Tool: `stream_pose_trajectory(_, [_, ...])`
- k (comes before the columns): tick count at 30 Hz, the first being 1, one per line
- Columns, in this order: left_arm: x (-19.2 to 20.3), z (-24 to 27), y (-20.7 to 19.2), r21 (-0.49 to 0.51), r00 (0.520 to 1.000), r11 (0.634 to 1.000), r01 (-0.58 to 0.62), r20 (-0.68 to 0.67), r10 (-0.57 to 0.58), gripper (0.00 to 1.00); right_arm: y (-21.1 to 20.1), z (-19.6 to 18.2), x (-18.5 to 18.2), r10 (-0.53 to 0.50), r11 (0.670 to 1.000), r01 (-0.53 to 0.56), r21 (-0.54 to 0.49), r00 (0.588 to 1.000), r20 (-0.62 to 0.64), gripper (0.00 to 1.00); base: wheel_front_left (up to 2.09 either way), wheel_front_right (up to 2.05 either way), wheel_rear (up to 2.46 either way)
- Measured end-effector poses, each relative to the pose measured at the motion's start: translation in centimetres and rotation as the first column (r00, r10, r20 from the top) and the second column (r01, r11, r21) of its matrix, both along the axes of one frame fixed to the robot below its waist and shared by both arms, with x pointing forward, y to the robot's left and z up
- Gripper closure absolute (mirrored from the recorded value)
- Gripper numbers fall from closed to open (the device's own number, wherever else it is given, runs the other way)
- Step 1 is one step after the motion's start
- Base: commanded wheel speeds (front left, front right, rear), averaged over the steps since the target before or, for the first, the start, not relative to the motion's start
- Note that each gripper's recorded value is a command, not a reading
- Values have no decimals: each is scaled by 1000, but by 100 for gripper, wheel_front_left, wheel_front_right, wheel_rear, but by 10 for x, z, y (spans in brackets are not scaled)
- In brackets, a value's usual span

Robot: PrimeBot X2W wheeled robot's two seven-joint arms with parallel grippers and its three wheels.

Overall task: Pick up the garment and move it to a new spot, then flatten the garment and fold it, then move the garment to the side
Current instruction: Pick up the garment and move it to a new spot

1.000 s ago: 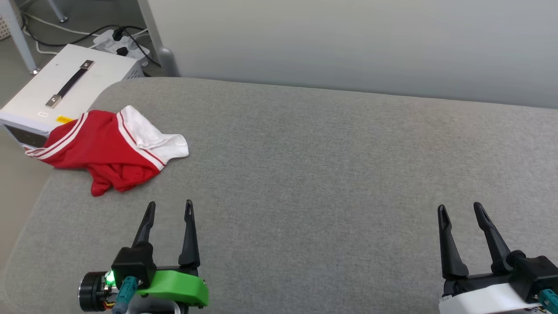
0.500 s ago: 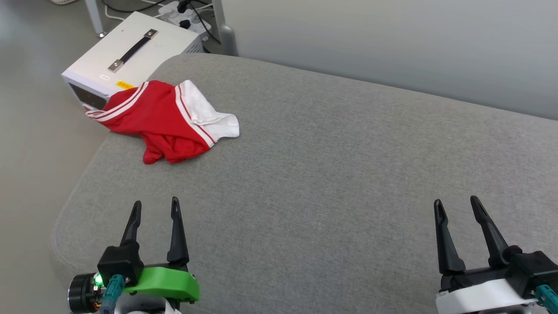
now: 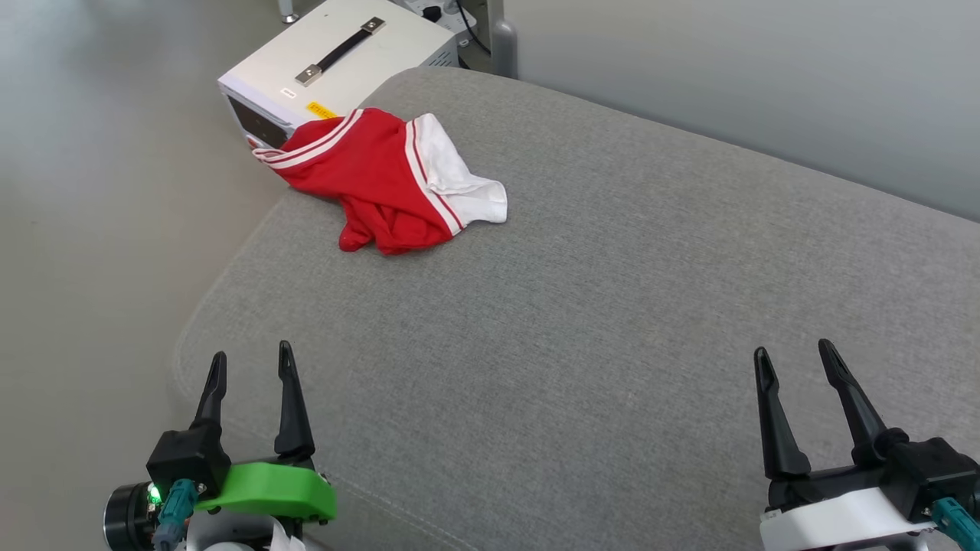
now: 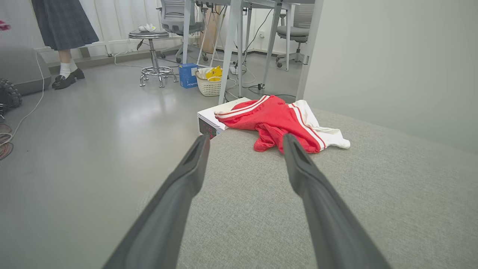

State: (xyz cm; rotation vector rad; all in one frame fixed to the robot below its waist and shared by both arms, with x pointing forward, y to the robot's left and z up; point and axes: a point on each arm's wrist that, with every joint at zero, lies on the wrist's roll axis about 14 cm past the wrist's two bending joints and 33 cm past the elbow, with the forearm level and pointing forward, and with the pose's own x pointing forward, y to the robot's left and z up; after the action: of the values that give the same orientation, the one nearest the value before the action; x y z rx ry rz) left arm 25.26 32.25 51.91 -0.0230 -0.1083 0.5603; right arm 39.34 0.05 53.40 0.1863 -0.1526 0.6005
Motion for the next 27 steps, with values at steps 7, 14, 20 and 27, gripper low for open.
stream_pose_trajectory(7, [-15,1,11,-3,999,999,-51,2,51,0,16,0,-1,46,999,-46,0,999,2,0,0,0,0])
stream_pose_trajectory(14, [-16,-3,14,-11,999,999,-47,-6,47,0,17,-1,-1,50,999,-50,1,999,-2,0,0,0,0])
stream_pose_trajectory(20, [19,38,32,72,996,997,21,84,-27,0,19,1,5,50,999,-50,-4,999,18,0,0,0,0])
stream_pose_trajectory(27, [74,98,64,215,984,975,56,152,-90,0,14,2,21,24,1000,-24,-10,998,52,0,0,0,0])
